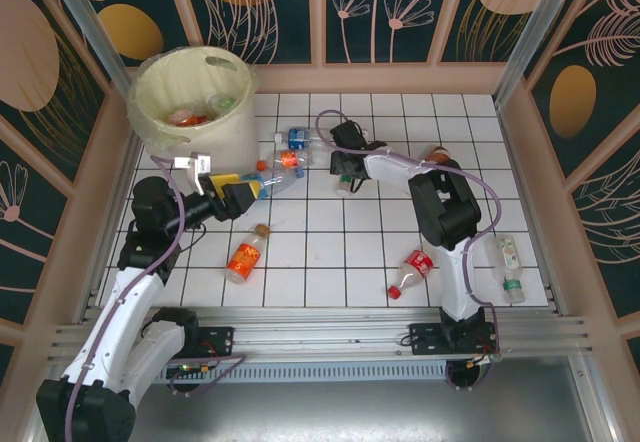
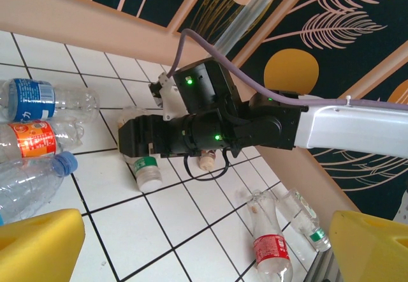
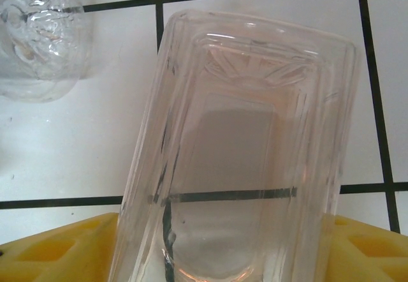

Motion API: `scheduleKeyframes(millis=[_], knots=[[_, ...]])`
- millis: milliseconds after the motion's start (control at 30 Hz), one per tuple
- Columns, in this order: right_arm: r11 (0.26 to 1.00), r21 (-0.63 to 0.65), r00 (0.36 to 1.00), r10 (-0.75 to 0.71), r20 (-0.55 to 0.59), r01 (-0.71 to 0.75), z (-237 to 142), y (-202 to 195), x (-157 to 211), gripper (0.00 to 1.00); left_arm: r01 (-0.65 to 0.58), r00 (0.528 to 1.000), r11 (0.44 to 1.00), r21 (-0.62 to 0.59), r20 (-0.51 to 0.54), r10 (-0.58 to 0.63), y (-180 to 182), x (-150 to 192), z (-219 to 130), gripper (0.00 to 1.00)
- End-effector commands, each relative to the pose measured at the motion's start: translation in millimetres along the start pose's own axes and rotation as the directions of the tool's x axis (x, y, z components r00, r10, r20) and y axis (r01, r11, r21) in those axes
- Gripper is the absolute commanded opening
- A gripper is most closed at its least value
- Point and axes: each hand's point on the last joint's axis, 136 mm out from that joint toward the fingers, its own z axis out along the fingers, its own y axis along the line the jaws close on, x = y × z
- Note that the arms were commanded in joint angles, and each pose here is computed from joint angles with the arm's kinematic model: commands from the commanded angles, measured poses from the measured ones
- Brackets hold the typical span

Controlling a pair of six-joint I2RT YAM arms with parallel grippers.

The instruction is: Put the plastic bottles in the bin

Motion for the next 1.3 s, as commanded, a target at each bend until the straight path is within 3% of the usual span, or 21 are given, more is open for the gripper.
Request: scheduleKeyframes(millis=[0, 233, 400, 533, 800, 1100, 1267], knots=[[1.000, 0.009, 1.000, -0.004, 0.003, 0.004, -2, -3, 0, 0.65, -0.023, 1.000, 1.000, 0.019, 0.001, 0.023, -7, -3, 0, 0.98], [0.994, -0.093, 0.995, -0.051, 0.083, 0.059, -29, 6, -8, 0.60, 0.053, 0.998, 0.998, 0.038, 0.025, -0.054, -4, 0, 1, 0.98], [0.950, -0.292, 0.988, -0.073, 0.139, 0.112, -80, 27, -12, 0.60, 0.171, 0.981, 0.985, 0.004, 0.088, -0.171, 11, 4, 3, 0.99], [0.868, -0.483, 0.985, -0.037, 0.170, 0.116, -129, 37, -12, 0.59, 0.245, 0.961, 0.967, 0.076, 0.111, -0.252, 6, 7, 9, 0.97], [0.559, -0.816, 0.980, 0.038, 0.198, 0.143, -244, 54, -7, 0.59, 0.277, 0.948, 0.927, 0.252, 0.082, -0.306, -19, 10, 32, 0.96], [0.215, -0.958, 0.978, 0.053, 0.203, 0.187, -338, 63, 13, 0.59, 0.270, 0.940, 0.852, 0.448, 0.070, -0.335, -70, -21, 53, 0.96], [0.092, -0.980, 0.982, 0.051, 0.184, 0.179, -367, 63, 21, 0.59, 0.254, 0.942, 0.815, 0.520, 0.059, -0.331, -90, -29, 64, 0.96]])
